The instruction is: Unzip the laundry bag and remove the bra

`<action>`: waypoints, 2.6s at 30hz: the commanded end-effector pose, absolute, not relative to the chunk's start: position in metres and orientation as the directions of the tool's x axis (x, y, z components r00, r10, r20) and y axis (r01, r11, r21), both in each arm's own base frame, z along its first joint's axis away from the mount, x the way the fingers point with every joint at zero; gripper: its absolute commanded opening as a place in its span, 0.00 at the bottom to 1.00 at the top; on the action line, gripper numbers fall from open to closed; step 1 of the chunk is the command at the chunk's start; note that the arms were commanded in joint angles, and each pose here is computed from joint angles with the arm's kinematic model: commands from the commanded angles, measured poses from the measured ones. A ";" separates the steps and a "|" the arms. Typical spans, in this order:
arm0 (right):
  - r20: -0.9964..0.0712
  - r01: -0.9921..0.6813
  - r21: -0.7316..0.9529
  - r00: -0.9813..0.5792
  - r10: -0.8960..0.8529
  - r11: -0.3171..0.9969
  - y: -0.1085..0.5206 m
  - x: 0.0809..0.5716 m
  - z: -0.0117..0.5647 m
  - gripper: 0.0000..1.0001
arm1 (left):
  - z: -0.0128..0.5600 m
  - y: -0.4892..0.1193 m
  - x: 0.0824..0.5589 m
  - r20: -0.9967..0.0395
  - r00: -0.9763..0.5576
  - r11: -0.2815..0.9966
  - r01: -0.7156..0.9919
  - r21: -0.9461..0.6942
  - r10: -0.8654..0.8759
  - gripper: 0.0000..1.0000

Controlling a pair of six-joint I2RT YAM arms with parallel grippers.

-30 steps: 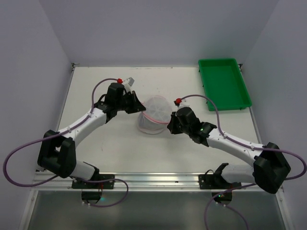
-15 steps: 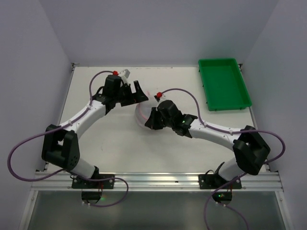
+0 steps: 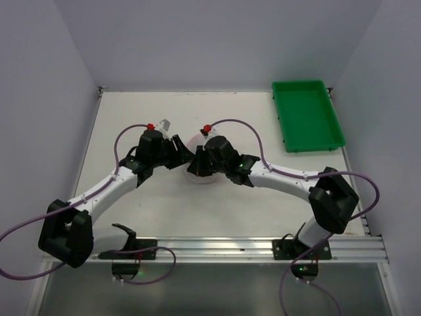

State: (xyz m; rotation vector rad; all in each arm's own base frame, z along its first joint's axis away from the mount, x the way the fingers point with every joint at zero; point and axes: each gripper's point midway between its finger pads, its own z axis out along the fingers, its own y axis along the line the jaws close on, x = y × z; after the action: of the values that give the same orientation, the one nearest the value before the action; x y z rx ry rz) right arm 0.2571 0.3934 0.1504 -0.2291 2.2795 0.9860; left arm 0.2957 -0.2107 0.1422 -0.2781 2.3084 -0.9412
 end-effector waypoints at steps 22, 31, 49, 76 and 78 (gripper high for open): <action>-0.667 -0.371 0.407 -0.745 -0.006 0.835 0.255 0.266 0.122 0.00 | 0.161 -0.216 0.335 -0.592 -0.751 0.764 0.188 -0.617 -0.293 0.00; -0.631 -0.437 0.635 -0.769 0.101 0.637 0.352 0.267 0.173 0.00 | 0.200 -0.229 0.395 -0.599 -0.722 0.744 0.177 -0.644 -0.347 0.74; -0.637 -0.472 0.665 -0.763 0.109 0.578 0.426 0.262 0.190 0.00 | 0.180 -0.134 0.330 -0.656 -0.561 0.825 -0.091 -0.558 -0.505 1.00; -0.622 -0.448 0.644 -0.779 0.084 0.620 0.423 0.241 0.151 0.00 | 0.155 -0.176 0.250 -0.422 -0.637 0.620 -0.114 -0.776 -0.645 0.90; -0.624 -0.448 0.642 -0.777 0.085 0.622 0.423 0.241 0.151 0.00 | 0.152 -0.180 0.252 -0.421 -0.633 0.621 -0.122 -0.774 -0.650 0.88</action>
State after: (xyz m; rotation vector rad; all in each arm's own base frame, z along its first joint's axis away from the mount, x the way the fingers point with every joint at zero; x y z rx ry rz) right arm 0.2334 0.4173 0.1392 -0.3077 2.2890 1.0991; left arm 0.2424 -0.1632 0.1318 -0.5650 2.2227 -0.8435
